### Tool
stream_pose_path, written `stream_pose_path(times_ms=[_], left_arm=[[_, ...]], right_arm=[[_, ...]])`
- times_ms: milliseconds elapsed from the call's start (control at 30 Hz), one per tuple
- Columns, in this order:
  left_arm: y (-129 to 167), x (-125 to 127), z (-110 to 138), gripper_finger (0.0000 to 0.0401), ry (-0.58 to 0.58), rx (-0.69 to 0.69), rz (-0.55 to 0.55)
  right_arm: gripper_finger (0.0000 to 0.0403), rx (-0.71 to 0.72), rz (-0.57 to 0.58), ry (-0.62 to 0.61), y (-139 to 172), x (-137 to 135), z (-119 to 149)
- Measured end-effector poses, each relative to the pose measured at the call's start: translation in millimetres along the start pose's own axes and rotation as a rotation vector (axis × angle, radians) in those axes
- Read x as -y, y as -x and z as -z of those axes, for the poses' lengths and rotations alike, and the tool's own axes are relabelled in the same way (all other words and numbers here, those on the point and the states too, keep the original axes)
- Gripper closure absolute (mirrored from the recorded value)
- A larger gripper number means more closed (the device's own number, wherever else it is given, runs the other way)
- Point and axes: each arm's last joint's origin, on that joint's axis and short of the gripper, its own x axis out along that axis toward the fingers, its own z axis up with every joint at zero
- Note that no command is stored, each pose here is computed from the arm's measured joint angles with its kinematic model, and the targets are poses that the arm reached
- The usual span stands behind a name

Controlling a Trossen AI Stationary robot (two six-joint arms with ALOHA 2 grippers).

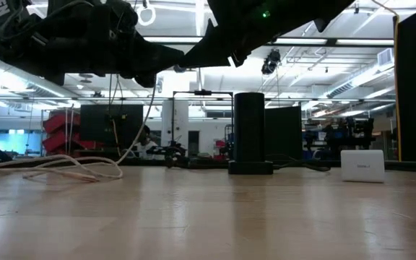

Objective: Insert USB
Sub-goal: Insert the pink USB cable into the white charger adapter

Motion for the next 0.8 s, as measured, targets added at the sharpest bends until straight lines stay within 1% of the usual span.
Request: stream_pose_path(times_ms=[100, 200, 367, 500, 567, 667, 800], left_arm=[[0.0, 0.0, 0.0, 0.0399, -0.004, 0.0, 0.0], [0.0, 0.0, 0.0, 0.0399, -0.003, 0.0, -0.001], [-0.2, 0.0, -1.5, 0.04, 0.001, 0.012, -0.002], [-0.3, 0.1, -1.8, 0.04, 0.001, 0.013, 0.0], [-0.3, 0.1, -1.7, 0.04, 0.001, 0.013, 0.0], [-0.3, 0.1, -1.7, 0.0401, 0.003, 0.013, 0.002], [-0.3, 0.1, -1.8, 0.0401, 0.004, 0.014, 0.002]], right_arm=[[0.0402, -0.001, 0.001, 0.001, 0.0, 0.0, 0.1], [0.0391, -0.003, 0.002, 0.02, 0.0, 0.2, 0.3], [0.0338, -0.028, 0.008, 0.068, 9.8, -3.3, -3.2], [0.0286, -0.058, 0.064, 0.083, 29.9, -5.8, -12.0], [0.0263, -0.099, 0.092, 0.071, 41.4, -7.0, -13.4], [0.0234, -0.158, 0.089, 0.004, 58.1, -7.3, -14.1], [0.021, -0.308, 0.078, -0.101, 77.1, -7.4, -4.5]])
